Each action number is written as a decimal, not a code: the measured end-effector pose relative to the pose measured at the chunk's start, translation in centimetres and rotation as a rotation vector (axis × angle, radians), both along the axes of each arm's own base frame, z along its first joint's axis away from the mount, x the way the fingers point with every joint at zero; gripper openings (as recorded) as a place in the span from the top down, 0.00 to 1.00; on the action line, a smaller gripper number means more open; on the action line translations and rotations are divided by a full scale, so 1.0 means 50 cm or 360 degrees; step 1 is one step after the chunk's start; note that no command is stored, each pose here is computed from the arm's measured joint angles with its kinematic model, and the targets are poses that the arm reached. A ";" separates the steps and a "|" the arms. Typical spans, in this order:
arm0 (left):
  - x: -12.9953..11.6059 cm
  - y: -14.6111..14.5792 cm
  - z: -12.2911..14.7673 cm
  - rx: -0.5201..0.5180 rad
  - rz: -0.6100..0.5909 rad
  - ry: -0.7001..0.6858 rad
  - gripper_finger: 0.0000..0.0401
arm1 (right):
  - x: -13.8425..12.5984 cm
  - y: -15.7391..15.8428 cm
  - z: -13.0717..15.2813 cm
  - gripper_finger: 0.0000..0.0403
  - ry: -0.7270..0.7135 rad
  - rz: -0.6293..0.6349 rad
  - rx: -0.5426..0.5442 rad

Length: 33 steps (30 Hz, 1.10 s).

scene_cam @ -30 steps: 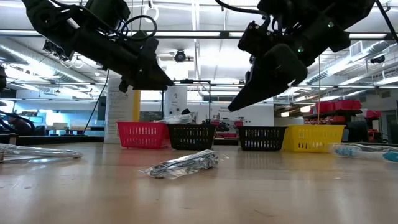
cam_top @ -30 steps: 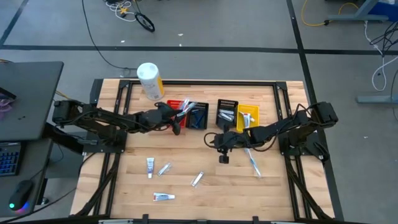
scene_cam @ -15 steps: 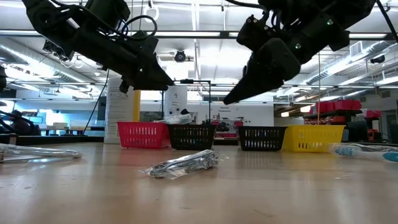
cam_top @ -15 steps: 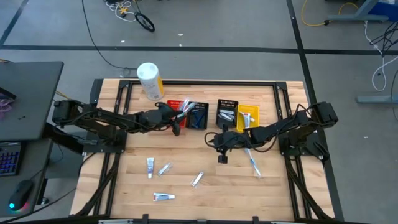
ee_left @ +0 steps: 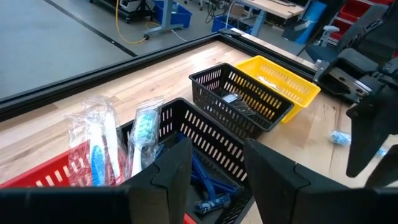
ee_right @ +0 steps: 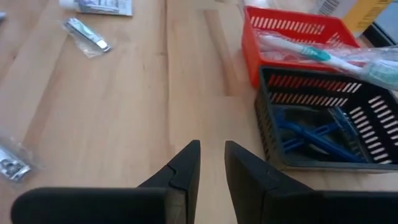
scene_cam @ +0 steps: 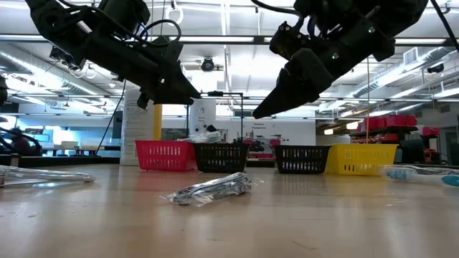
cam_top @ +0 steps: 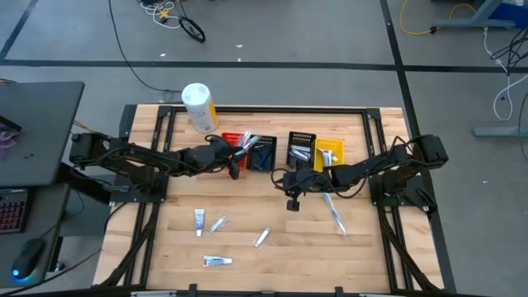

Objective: Pick & Place Travel size toiletries
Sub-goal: Put the blue toothbrush into the red basket

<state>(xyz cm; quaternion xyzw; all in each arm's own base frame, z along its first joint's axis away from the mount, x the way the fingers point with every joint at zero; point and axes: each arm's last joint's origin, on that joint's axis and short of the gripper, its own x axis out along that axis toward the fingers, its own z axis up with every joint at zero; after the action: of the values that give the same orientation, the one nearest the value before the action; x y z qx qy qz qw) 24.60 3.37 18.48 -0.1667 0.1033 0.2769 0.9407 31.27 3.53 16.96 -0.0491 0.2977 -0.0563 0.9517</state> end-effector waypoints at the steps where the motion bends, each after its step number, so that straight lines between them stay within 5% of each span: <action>1: 0.000 0.000 0.000 0.0000 0.0000 -0.0001 0.61 | 0.000 0.001 0.000 0.80 0.0003 0.0020 0.0013; 33: 0.000 0.000 0.000 0.0003 -0.0001 0.0000 0.61 | 0.009 0.004 0.014 0.80 -0.0181 -0.0151 0.0310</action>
<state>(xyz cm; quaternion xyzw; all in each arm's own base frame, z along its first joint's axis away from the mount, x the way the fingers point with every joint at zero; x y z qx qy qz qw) 24.60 3.37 18.49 -0.1657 0.1030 0.2766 0.9410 31.72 3.75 17.68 0.0608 0.2492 -0.0748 0.9636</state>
